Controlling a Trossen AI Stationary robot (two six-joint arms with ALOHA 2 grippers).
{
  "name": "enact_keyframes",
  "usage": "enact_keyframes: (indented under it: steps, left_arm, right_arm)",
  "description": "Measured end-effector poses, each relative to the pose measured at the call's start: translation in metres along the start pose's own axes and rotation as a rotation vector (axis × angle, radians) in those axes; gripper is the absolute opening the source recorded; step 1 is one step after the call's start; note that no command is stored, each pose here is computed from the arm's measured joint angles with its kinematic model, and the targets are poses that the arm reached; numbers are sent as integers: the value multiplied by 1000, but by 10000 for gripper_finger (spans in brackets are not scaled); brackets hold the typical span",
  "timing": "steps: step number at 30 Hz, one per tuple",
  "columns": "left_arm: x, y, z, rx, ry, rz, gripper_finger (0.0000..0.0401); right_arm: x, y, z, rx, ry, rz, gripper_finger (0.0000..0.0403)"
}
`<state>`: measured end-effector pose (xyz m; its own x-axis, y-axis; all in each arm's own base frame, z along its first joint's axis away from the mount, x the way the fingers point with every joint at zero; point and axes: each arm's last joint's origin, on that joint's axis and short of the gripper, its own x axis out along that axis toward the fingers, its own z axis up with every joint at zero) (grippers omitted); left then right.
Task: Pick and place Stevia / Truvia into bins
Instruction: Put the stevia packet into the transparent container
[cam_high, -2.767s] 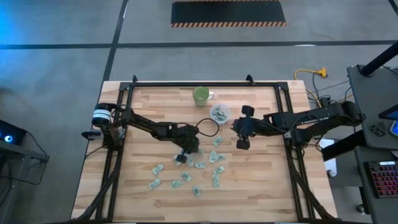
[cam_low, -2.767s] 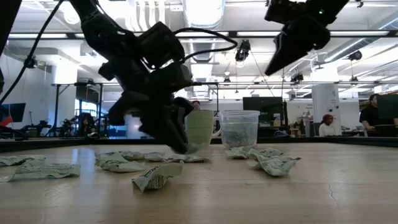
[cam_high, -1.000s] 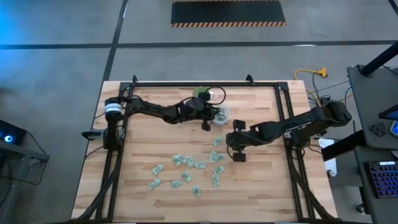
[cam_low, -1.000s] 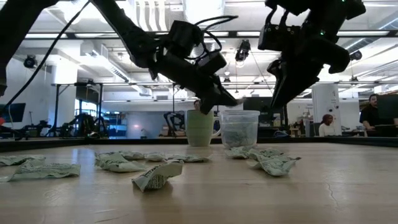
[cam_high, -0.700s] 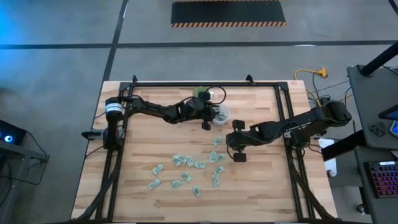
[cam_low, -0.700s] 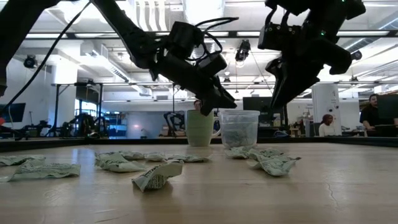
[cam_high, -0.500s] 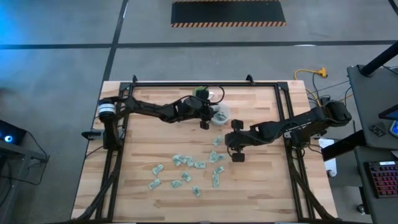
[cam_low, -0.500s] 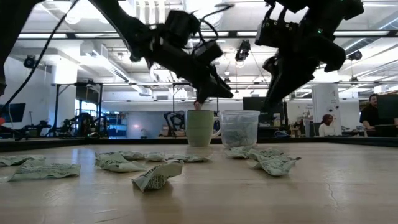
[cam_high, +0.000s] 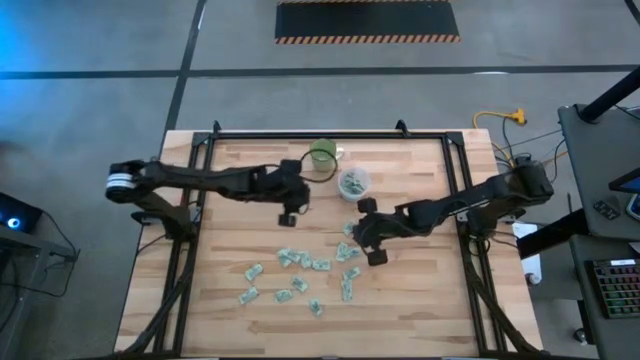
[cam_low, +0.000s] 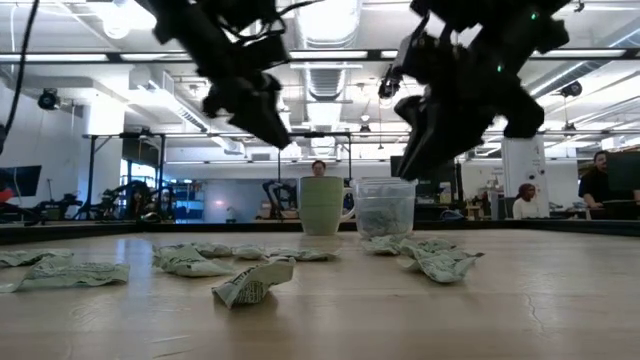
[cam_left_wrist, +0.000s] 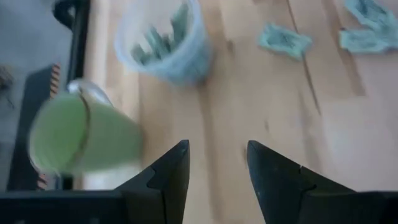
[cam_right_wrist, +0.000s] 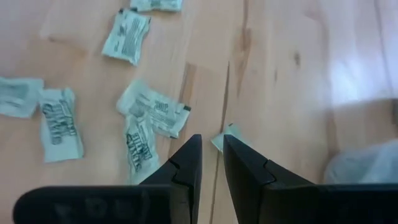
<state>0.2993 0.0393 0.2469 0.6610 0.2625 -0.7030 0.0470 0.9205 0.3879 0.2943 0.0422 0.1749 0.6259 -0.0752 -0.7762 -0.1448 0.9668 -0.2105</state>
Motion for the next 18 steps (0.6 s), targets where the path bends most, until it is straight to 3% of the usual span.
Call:
enact_keyframes:
  steps: [5,10,18]
  left_arm:
    - [-10,-18,-29,-18,41,-37,144]
    - [-13,-30,-56,-25,84,-58,144]
    - [-21,-31,-65,-55,68,-50,144]
  right_arm:
    - [22,-1,-5,-89,40,-10,57]
    - [33,-13,-3,-54,59,-34,57]
    - [49,-25,-10,6,109,-36,67]
